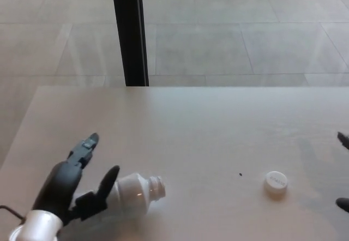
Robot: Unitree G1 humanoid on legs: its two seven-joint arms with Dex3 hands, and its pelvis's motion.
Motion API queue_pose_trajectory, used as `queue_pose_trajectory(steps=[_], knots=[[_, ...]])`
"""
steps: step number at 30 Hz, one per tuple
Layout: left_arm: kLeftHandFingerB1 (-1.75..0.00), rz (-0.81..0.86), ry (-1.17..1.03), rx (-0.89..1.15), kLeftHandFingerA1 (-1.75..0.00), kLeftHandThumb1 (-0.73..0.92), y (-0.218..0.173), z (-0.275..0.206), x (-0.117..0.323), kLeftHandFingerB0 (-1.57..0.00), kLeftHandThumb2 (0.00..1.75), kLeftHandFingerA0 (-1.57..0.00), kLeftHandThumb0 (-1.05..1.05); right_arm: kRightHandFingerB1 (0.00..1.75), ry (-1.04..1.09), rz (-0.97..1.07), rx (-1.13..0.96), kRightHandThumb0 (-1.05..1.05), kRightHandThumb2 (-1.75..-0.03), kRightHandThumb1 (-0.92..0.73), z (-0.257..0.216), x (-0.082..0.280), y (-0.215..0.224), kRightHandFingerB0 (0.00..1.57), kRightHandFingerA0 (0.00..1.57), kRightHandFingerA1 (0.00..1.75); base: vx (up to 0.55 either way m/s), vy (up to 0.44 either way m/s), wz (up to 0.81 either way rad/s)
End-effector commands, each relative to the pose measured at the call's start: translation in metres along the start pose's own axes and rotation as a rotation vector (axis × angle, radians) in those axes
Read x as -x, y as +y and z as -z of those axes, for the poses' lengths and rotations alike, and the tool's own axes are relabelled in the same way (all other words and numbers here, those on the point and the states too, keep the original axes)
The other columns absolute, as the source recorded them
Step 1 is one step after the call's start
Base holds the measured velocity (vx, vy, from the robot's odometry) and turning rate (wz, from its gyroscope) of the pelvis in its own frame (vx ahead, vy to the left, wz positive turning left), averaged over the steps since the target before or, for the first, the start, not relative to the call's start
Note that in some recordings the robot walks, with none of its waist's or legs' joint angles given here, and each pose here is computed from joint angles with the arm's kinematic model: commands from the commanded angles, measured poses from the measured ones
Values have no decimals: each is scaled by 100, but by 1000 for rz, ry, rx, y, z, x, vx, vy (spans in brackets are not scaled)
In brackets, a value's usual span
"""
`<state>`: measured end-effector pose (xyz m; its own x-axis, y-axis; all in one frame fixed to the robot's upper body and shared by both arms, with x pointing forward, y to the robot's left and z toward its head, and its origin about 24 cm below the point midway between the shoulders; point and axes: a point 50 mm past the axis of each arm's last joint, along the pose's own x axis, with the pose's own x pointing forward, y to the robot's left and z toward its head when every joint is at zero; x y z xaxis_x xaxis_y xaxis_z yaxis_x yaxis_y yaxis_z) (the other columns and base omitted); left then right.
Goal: The robot uses its left hand to to lift the bottle kept on the middle of the desk and tilts it towards its right hand. It then uses its right hand to rotate its cap to open it and places the bottle and cap back on the desk
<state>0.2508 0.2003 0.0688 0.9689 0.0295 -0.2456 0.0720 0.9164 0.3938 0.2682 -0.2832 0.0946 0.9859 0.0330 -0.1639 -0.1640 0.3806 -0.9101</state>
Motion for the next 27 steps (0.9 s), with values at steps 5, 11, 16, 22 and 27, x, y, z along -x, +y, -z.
queue_pose_trajectory(steps=[5,11,16,22,27], knots=[[0,-634,-60,928,0,92,110,117,108,0,74,0,-90,33,235,531,-740,-104,-75,-58,125,118,-89,0,0,0,0,0,0],[-14,-1154,-158,1214,-16,91,161,183,193,0,119,0,-105,37,571,895,-940,-95,-95,-63,190,190,-60,9,0,24,0,0,0],[-8,-1454,-345,1487,-7,92,178,224,246,0,115,0,-105,29,758,1113,-1082,-86,-93,-64,216,223,-31,0,0,25,0,0,0],[-7,-1497,-401,1618,-13,85,173,236,255,0,113,0,-90,52,782,1217,-1242,-67,-89,-53,219,222,-2,8,0,49,0,0,0],[-4,-1382,-501,1583,-18,90,189,221,251,0,114,-6,-95,48,755,1185,-1321,-64,-89,-51,216,212,12,5,0,44,0,0,0]])
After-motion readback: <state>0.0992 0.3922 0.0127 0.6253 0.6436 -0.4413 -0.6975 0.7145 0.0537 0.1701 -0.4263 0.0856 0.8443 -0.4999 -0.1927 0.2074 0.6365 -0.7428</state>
